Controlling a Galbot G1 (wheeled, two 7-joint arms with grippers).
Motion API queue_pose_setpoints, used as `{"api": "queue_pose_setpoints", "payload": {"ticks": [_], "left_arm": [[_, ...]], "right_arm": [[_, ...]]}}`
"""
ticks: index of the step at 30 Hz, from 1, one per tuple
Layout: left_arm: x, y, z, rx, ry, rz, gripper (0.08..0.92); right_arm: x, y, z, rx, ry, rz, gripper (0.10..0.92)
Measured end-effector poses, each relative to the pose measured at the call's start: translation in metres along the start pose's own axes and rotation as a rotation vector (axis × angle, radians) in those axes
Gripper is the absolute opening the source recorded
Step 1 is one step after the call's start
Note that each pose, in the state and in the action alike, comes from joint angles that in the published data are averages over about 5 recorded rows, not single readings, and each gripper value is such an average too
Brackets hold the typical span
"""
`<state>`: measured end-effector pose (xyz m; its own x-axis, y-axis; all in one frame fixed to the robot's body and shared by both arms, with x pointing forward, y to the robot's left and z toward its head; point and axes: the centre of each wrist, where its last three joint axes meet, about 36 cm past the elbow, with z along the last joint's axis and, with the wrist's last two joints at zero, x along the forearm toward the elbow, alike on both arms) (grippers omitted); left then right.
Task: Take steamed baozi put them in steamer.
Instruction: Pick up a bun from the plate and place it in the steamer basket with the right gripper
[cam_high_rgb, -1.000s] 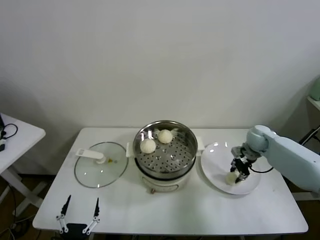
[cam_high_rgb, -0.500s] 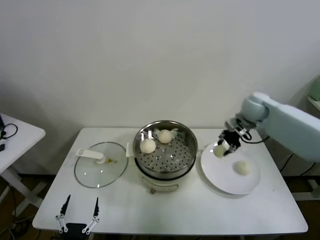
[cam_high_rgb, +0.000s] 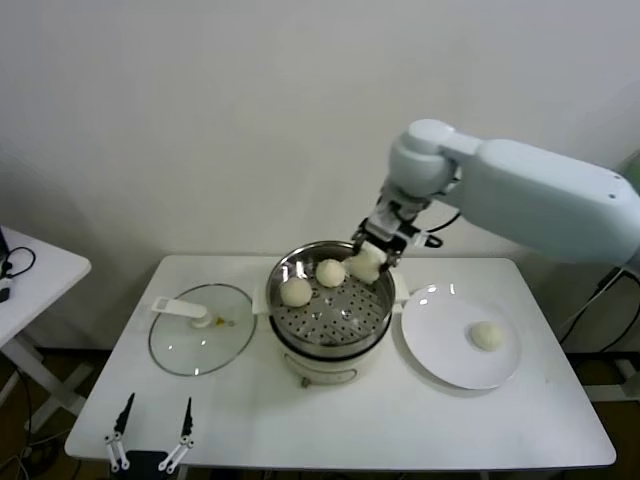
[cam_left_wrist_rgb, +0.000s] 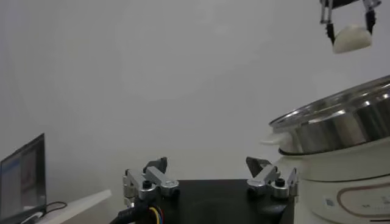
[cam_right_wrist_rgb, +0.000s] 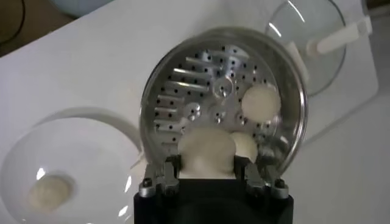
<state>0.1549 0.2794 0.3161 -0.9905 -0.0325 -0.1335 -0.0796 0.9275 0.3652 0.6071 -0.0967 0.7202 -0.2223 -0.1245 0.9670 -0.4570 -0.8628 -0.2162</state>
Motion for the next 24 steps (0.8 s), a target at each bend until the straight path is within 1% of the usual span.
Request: {"api": "queue_pose_setpoints", "payload": {"ticks": [6, 12, 18, 21, 24], "left_arm": [[0.003, 0.003, 0.000, -0.003, 0.004, -0.006, 0.823], [0.004, 0.005, 0.001, -0.007, 0.008, -0.011, 0.823], [0.002, 0.005, 0.001, -0.008, 0.009, -0.013, 0.823], [0.002, 0.006, 0.001, -0.008, 0.009, -0.014, 0.823], [0.002, 0.006, 0.001, -0.009, 0.011, -0.015, 0.823]], "right_arm": [[-0.040, -0.028, -0.044, 0.135, -0.006, -0.056, 0.570], [-0.078, -0.033, -0.071, 0.220, -0.020, -0.106, 0.569], [-0.104, -0.037, -0.090, 0.287, -0.022, -0.127, 0.573], [-0.114, -0.038, -0.096, 0.308, -0.025, -0.134, 0.592], [-0.121, -0.038, -0.099, 0.320, -0.028, -0.140, 0.636]]}}
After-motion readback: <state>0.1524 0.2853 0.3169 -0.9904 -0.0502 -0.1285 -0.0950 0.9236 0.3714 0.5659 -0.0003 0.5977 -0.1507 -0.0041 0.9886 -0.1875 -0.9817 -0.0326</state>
